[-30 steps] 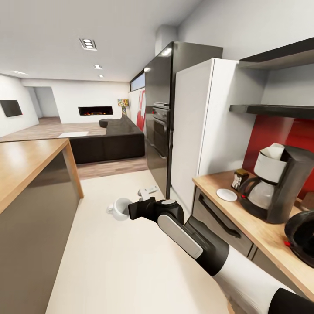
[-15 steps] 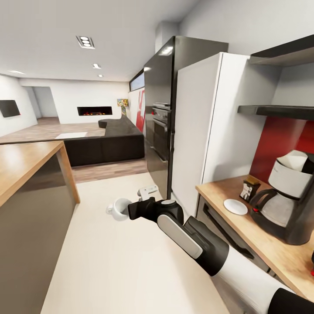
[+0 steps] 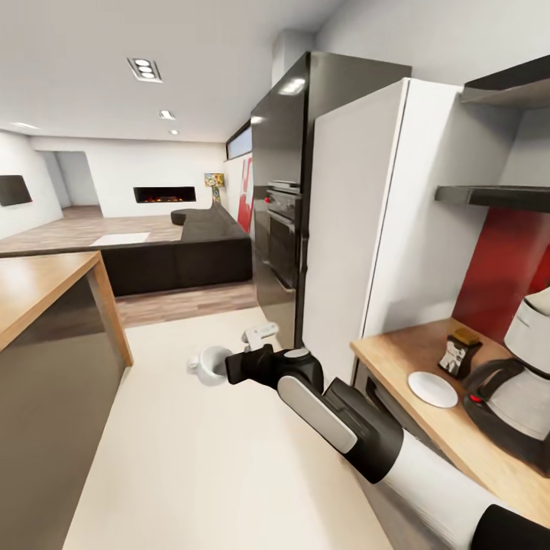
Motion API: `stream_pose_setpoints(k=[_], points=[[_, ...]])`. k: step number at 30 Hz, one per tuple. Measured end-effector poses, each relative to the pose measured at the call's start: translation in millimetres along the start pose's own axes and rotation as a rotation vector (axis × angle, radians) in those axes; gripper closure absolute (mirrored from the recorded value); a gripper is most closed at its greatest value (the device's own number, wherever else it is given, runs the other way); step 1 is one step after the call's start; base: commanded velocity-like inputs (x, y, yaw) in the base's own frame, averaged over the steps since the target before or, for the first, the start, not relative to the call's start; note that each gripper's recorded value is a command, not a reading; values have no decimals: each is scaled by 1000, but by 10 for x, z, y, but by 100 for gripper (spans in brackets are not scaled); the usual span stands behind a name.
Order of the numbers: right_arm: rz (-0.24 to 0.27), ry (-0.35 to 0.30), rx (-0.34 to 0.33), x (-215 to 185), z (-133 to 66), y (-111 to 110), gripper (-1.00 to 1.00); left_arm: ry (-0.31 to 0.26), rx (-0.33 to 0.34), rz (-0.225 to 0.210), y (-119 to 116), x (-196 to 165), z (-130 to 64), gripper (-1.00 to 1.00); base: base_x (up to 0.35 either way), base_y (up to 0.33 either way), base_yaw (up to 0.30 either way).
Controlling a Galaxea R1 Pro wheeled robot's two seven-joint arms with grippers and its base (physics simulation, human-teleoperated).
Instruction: Set up a coffee station on the kitchen countertop: keep the coffee maker on the countertop, move the bottle of coffee from the kitchen shelf to the counter next to the coffee maker, place a paper coffee filter on top of the coffee maker, put the saucer next to the coffee maker with the coffee cup on the saucer, and place the electric kettle next to the coffee maker.
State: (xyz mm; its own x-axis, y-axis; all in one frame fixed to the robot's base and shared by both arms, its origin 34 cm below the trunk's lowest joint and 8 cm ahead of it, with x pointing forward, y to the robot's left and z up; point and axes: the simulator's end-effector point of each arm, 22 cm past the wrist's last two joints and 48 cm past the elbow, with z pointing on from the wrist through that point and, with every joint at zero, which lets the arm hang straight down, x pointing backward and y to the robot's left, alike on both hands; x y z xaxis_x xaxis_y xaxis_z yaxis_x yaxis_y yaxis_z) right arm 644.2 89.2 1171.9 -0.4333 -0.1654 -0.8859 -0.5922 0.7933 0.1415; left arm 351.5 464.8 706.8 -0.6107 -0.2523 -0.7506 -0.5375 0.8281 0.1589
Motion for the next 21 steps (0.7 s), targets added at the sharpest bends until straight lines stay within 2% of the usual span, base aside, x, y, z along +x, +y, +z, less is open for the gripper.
stream_pose_setpoints(k=[7, 21], points=[[-3, 6, 19, 39, -6, -118, 100, 0, 0, 0, -1, -2, 1, -100, 339, 0, 0], [-2, 6, 18, 37, -8, -115, 100, 0, 0, 0, -1, -1, 0, -100, 339, 0, 0]])
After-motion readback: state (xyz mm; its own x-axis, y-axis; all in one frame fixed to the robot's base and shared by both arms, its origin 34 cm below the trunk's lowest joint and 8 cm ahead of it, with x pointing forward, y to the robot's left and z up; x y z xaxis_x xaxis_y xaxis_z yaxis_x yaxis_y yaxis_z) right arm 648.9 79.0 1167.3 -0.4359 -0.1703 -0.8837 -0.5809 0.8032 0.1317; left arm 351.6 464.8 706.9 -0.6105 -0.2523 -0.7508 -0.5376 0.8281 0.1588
